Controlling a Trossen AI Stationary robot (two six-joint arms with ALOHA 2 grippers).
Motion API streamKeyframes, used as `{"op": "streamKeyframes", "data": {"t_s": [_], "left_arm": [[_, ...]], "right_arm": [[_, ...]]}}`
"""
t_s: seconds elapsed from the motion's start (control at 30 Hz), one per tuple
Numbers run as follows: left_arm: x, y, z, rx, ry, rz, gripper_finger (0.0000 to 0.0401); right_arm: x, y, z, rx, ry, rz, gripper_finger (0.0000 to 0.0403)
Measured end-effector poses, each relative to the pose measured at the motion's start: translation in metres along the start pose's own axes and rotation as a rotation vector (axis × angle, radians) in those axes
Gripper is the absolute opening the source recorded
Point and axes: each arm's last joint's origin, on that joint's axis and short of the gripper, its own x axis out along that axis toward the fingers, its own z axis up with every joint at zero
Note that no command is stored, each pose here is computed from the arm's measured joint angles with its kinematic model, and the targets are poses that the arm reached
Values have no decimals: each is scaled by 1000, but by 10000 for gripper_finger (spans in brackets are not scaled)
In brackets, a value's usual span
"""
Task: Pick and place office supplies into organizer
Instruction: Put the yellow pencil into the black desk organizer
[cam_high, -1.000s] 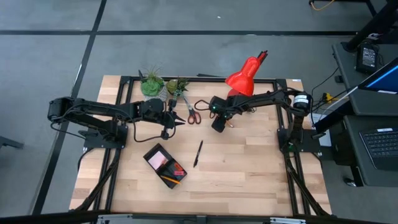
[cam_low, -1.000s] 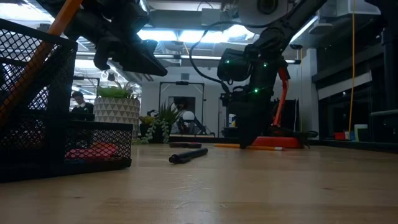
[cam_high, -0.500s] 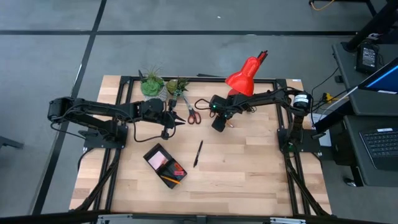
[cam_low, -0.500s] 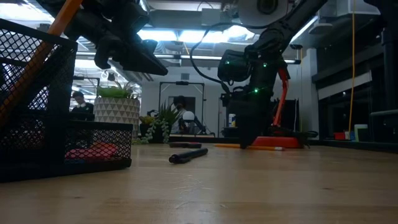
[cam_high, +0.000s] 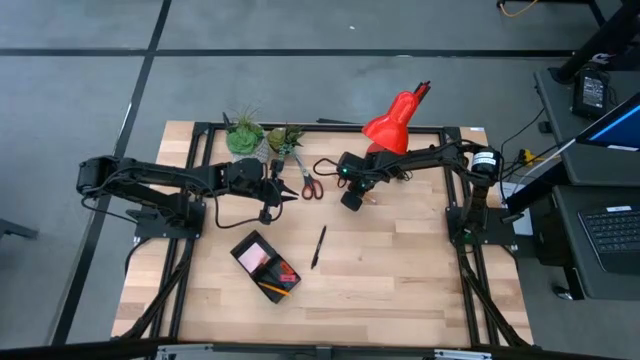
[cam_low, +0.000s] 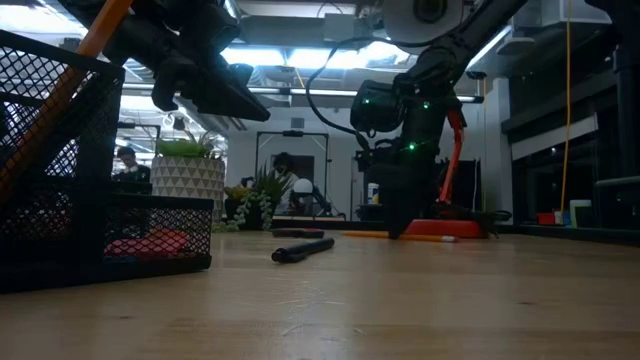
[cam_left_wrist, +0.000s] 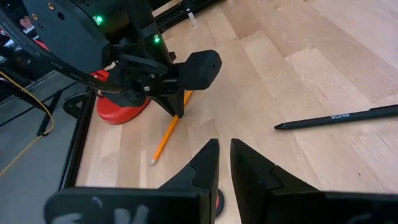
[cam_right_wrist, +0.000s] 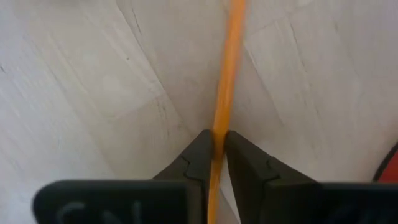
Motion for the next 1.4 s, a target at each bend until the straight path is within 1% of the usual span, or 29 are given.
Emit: {"op": "streamKeyframes", "data": {"t_s": [0.27, 0.57, 0.77, 1.03, 1.4], "left_arm": [[0, 0, 0, 0, 0, 0, 33], [0, 0, 0, 0, 1, 1, 33], [0, 0, 0, 0, 0, 1, 33], [0, 0, 0, 0, 1, 1, 33], [0, 0, 0, 0, 2, 3, 33]], "right_arm": [[0, 2, 0, -38, -1, -5, 34], [0, 5, -1, -43, -1, -1, 34], [0, 5, -1, -19, 0, 4, 32], [-1, 6, -1, -18, -1, 7, 31], [-11, 14, -3, -43, -19, 22, 26]]}}
